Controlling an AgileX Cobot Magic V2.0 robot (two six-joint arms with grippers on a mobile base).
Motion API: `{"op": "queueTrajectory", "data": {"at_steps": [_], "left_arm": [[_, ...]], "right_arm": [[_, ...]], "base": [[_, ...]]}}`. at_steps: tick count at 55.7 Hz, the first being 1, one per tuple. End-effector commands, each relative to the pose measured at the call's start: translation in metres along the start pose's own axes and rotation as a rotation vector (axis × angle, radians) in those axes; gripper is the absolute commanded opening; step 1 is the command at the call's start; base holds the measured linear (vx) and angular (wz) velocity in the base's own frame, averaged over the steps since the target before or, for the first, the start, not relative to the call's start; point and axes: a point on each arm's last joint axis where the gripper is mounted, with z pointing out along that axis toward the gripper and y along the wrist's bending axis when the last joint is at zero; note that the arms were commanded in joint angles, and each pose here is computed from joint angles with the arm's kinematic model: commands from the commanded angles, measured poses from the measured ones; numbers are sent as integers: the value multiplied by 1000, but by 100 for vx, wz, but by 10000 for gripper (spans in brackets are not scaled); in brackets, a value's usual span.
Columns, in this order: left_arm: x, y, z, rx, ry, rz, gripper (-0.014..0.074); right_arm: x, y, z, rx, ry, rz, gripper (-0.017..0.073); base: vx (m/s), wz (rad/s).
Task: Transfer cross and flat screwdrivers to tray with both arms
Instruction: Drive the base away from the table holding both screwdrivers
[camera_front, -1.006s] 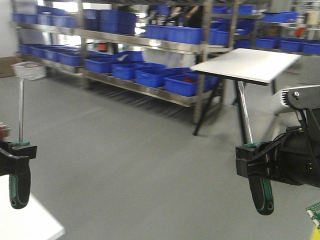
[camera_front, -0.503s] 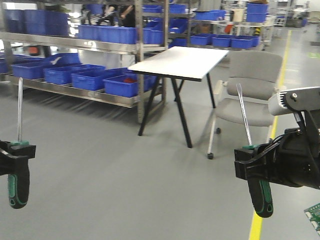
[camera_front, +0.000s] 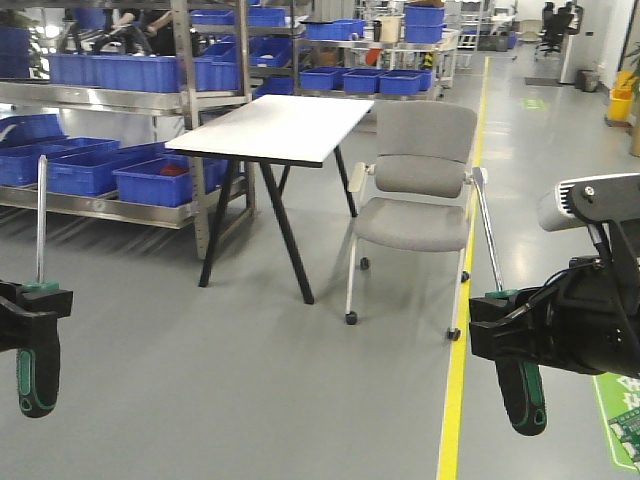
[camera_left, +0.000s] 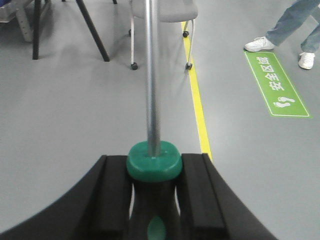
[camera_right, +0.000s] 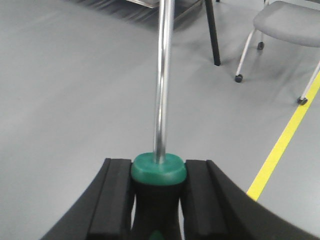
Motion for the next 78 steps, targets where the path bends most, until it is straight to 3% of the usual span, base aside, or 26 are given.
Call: {"op": "queueTrajectory", "data": {"at_steps": [1,42,78], "left_arm": [[-18,-2,-13,-10,-126,-21,1],[-18,-2,-13,-10,-126,-21,0],[-17,-2,-13,-10,-125,-22,0]], "right_arm": [[-20,1,-14,1,-142,-17,-8],[-19,1,-14,1,-140,-17,-8],[-19,1,-14,1,-140,-17,-8]], "base": [[28,-24],[42,-8],[54,51]]}}
